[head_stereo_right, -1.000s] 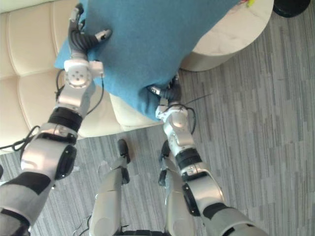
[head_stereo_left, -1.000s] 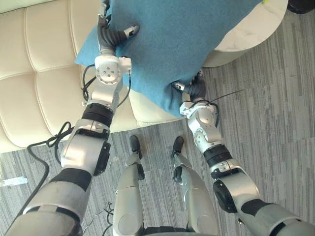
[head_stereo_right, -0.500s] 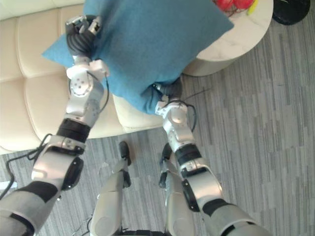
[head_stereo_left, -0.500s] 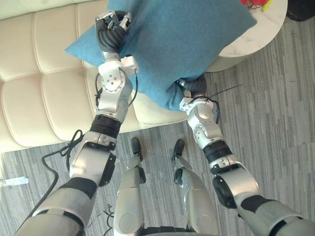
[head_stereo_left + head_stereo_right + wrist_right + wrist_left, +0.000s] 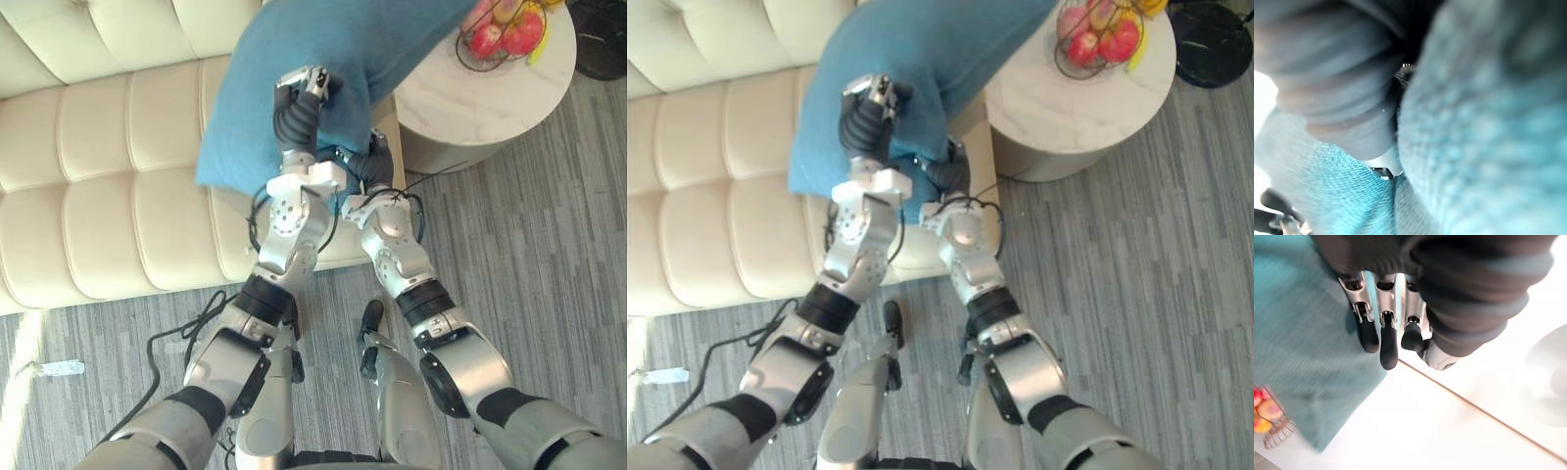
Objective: Pick up cushions and gather them together orderly.
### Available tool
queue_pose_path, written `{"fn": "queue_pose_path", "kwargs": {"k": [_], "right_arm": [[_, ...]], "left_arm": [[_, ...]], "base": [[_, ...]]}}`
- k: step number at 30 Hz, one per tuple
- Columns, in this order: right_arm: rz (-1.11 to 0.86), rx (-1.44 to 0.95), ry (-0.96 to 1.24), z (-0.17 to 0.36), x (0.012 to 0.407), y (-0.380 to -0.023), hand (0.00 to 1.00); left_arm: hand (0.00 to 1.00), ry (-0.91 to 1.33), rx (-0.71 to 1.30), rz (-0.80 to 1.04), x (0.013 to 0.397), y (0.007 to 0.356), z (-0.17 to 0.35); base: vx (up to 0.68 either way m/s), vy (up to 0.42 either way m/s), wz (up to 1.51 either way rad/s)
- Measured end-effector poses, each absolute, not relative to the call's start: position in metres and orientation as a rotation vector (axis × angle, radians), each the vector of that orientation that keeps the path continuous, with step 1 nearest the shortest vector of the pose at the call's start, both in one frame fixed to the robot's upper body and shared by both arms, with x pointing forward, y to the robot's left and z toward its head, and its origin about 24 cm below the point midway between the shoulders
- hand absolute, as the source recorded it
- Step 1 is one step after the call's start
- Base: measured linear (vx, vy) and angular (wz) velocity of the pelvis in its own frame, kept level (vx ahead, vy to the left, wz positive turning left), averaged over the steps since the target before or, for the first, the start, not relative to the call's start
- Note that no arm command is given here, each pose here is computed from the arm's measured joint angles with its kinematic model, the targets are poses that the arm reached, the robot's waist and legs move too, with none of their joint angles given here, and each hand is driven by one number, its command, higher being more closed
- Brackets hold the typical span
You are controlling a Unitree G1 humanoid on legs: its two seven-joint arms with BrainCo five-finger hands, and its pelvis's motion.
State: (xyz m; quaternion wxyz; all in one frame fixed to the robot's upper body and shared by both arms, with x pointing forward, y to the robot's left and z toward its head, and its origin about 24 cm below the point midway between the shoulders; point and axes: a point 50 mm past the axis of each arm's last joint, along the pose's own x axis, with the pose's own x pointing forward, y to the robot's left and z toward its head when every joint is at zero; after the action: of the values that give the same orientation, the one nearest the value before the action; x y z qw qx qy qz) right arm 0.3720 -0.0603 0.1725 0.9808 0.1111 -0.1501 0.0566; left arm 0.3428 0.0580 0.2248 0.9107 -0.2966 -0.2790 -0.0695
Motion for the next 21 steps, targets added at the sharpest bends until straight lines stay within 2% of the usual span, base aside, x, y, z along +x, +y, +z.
{"fn": "queue_pose_path", "kwargs": {"k": [8,9,12,17,21], "right_arm": [[0.102,0.205,-0.141,0.104,0.344,-0.068,1.00],[0.105,0.182,-0.106,0.091,0.338,-0.070,1.00],[0.110,0.132,-0.029,0.063,0.325,-0.074,1.00],[0.101,0.088,0.019,0.044,0.315,-0.084,1.00],[0.012,0.092,0.026,0.034,0.301,-0.114,1.00]], "left_arm": [[1.00,-0.365,-0.633,-0.184,0.322,0.058,0.153],[0.00,-0.320,-0.619,-0.187,0.319,0.058,0.140],[0.00,-0.232,-0.589,-0.176,0.310,0.061,0.113],[0.00,-0.206,-0.531,-0.151,0.306,0.066,0.101],[0.00,-0.216,-0.499,-0.055,0.307,0.092,0.095]], "base": [[0.05,-0.007,-0.05],[0.09,0.010,-0.09],[0.09,0.017,-0.02],[0.04,0.013,-0.01],[0.05,0.013,0.08]]}}
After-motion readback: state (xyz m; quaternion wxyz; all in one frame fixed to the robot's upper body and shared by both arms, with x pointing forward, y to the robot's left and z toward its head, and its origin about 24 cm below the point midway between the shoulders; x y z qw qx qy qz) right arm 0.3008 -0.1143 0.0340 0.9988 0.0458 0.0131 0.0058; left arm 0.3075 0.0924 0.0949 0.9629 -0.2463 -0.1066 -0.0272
